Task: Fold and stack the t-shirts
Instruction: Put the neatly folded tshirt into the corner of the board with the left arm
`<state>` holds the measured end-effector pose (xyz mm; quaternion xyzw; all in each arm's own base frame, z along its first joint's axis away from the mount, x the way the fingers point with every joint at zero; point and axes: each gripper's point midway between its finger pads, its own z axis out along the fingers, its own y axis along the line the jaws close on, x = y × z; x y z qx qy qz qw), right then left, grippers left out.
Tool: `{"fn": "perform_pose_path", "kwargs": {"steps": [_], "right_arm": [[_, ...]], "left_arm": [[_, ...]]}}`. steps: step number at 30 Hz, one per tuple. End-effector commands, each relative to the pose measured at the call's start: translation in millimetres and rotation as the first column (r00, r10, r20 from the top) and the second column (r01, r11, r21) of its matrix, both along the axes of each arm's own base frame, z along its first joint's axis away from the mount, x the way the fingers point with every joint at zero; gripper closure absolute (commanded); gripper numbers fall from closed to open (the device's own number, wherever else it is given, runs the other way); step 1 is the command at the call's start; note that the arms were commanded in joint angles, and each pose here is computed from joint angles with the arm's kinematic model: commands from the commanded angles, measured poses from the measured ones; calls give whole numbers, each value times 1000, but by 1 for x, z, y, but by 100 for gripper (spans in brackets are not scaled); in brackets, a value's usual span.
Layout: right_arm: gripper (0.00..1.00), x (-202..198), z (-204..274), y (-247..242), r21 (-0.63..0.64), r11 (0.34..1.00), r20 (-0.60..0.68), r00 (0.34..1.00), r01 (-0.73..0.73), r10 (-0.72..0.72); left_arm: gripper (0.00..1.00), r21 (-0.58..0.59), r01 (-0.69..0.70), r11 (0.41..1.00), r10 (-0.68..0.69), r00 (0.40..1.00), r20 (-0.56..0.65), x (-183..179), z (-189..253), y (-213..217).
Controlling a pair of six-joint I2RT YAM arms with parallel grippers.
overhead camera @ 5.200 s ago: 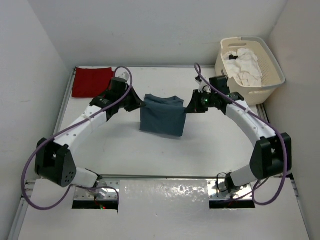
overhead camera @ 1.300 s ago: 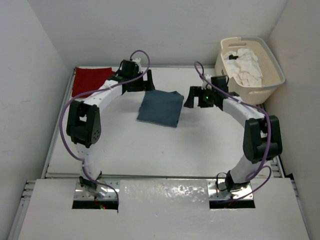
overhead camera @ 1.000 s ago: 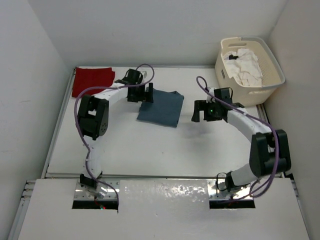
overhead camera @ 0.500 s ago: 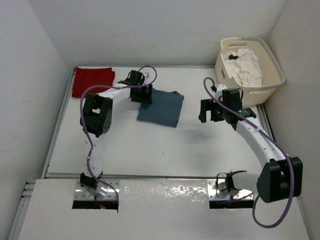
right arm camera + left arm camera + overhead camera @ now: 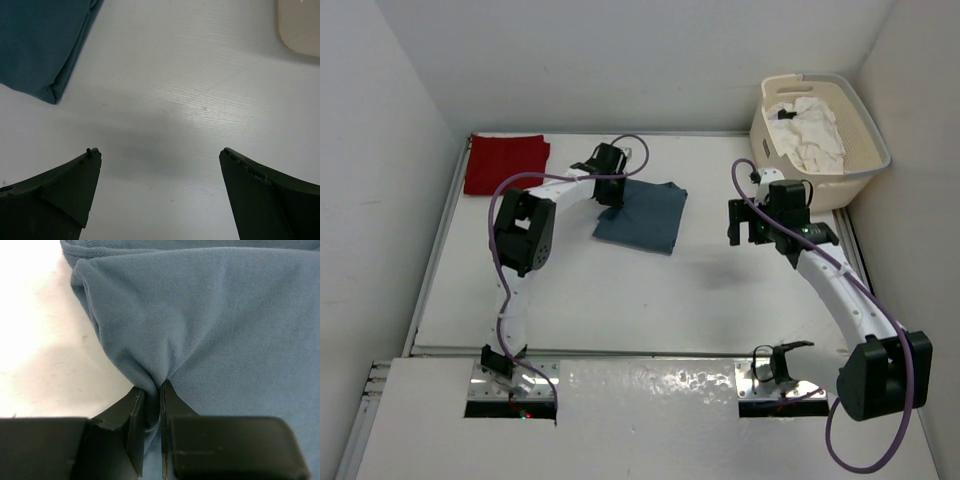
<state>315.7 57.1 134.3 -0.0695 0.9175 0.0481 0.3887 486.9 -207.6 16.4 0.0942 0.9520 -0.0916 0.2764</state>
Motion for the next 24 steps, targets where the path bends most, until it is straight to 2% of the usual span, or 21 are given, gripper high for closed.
{"fn": "perform_pose_path", "kwargs": {"steps": [1, 3, 9, 14, 16, 24], "right_arm": [[1, 6, 16, -11, -39, 998, 82, 996, 39, -35], [1, 6, 16, -12, -44, 998, 88, 995, 42, -38], [1, 5, 14, -17, -62, 997, 87, 995, 55, -50], [1, 5, 16, -21, -78, 994, 95, 993, 72, -64], [1, 5, 16, -21, -83, 994, 96, 993, 72, -64], [1, 6, 16, -25, -98, 992, 100, 992, 82, -72]], "left_arm": [[100, 202, -42, 978, 35, 999, 39, 2, 7, 40], [100, 229, -25, 973, -4, 992, 125, 13, 41, 47], [100, 380, -132, 915, 9, 951, 309, 34, 108, 91], [100, 353, -100, 930, -15, 951, 309, 44, 126, 119], [100, 347, -141, 927, 24, 947, 321, 52, 132, 143], [100, 428, -181, 886, -1, 920, 392, 85, 160, 200]]}}
